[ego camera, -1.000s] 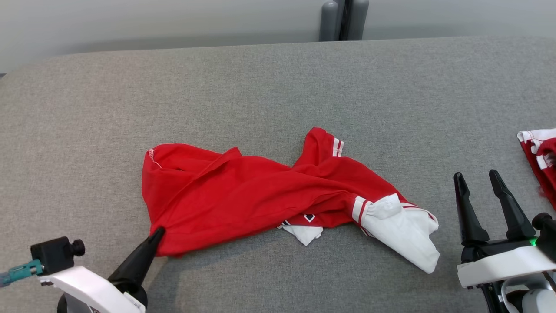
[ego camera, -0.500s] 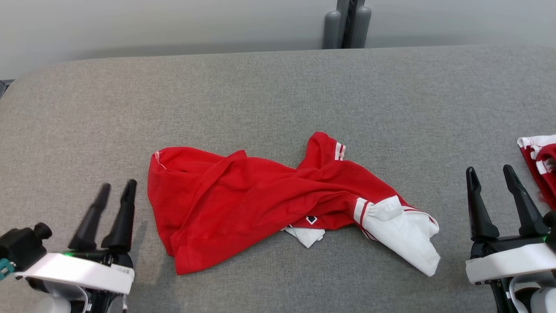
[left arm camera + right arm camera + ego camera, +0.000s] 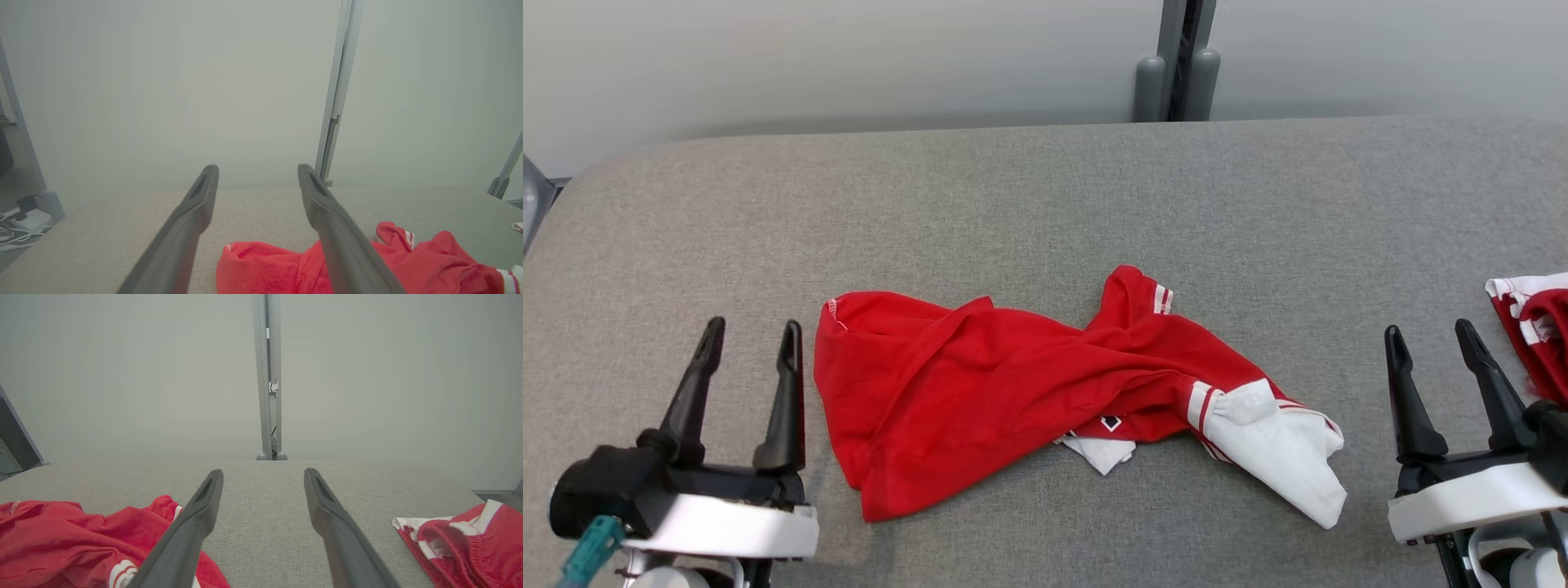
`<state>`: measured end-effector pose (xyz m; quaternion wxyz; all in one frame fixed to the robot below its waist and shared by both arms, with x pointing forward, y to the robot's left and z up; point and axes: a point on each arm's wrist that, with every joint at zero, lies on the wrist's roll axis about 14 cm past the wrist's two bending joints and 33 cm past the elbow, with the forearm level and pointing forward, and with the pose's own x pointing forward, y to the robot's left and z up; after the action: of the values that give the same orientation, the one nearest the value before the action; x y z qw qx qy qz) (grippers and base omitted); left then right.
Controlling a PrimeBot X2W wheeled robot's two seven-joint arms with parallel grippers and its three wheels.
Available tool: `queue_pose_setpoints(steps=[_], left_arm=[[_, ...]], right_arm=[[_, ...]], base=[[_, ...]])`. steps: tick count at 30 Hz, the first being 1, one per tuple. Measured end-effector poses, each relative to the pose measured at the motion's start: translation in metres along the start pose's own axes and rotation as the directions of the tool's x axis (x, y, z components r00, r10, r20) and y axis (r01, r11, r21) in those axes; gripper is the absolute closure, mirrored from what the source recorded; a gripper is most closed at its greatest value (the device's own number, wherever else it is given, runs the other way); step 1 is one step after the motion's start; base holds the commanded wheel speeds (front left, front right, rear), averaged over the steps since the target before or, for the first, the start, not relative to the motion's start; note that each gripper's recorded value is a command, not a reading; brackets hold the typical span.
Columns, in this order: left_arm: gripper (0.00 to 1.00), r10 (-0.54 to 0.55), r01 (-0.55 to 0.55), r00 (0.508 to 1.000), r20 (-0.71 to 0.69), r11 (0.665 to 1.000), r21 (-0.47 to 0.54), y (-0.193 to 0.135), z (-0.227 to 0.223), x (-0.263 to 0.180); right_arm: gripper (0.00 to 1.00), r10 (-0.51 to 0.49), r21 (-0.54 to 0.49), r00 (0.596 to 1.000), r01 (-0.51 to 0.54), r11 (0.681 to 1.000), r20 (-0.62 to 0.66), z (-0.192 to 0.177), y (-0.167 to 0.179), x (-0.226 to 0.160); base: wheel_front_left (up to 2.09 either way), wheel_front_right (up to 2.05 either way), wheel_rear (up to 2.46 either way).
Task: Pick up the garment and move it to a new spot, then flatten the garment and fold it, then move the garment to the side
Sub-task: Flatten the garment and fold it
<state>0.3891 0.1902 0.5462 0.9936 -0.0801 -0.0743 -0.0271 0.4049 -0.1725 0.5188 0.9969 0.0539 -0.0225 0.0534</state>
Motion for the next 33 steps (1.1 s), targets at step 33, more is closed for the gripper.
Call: queue_pose_setpoints(steps=[33], left_arm=[[0.0,-0.07,0.079,0.988,-0.137,0.995,0.063,0.004,-0.035,-0.019]], right_arm=[[0.0,0.019,0.022,0.999,-0.018,1.0,-0.049,-0.012,0.008,0.0]], base=[[0.0,0.0,0.0]])
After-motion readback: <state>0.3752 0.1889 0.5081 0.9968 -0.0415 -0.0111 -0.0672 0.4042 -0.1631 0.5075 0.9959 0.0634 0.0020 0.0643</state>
